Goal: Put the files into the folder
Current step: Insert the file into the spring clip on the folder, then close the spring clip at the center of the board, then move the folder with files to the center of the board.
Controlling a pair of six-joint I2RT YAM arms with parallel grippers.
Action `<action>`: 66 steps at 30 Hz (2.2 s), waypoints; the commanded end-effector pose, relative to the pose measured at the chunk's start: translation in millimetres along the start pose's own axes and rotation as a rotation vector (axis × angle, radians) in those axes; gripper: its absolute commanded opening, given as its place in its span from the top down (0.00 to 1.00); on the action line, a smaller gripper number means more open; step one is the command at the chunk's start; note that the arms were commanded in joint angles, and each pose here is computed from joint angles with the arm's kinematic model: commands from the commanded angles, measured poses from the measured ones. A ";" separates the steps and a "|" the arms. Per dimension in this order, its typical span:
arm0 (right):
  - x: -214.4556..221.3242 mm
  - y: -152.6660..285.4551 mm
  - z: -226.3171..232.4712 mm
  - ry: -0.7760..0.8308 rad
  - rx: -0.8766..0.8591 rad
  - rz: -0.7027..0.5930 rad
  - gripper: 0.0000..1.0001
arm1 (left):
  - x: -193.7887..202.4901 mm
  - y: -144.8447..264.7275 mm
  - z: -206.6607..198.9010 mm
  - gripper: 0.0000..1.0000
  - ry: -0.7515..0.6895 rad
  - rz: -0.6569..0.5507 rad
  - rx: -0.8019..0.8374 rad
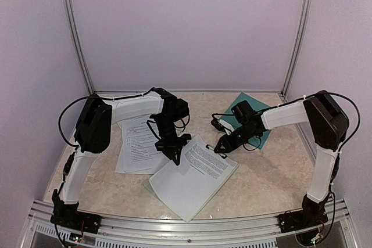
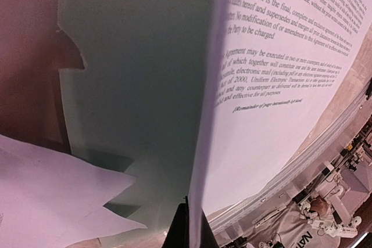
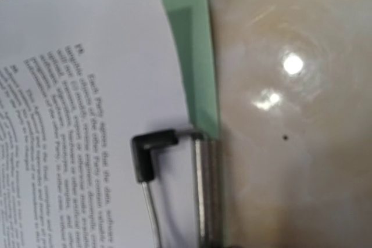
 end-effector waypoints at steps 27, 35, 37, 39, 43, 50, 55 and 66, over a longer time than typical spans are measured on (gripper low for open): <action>-6.8 5.4 3.6 0.014 0.056 -0.008 0.49 | 36.4 4.2 6.6 0.80 0.077 0.169 -0.083; 7.6 -2.6 0.1 0.067 0.167 0.031 0.53 | 38.7 24.0 5.4 0.40 0.048 0.114 -0.157; 12.2 -4.1 0.1 0.080 0.200 0.042 0.54 | 39.6 33.2 5.1 0.35 0.040 0.083 -0.185; 17.2 -5.9 -2.6 0.086 0.236 0.056 0.55 | 41.0 46.2 3.5 0.30 0.031 0.036 -0.213; 26.3 -8.9 -9.7 0.126 0.310 0.090 0.61 | 42.1 71.1 4.9 0.22 0.027 -0.086 -0.305; 32.5 2.8 -25.1 0.199 0.479 0.169 0.81 | 47.3 108.3 10.4 0.16 0.050 -0.311 -0.475; 27.7 12.9 -25.5 0.287 0.520 0.197 0.86 | 52.8 131.4 14.9 0.11 0.085 -0.440 -0.565; -17.3 -16.5 -49.2 0.512 0.649 0.295 0.88 | 61.5 157.3 25.8 0.09 0.134 -0.550 -0.643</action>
Point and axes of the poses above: each gripper's point midway between its finger pads, its own y axis back along the fingers, its own z axis along the line the jaws close on, x = y × z, the point moved 4 cm from there along y, back along the fingers, and after that the axes turned 11 degrees about -y, right-handed, at the moved point
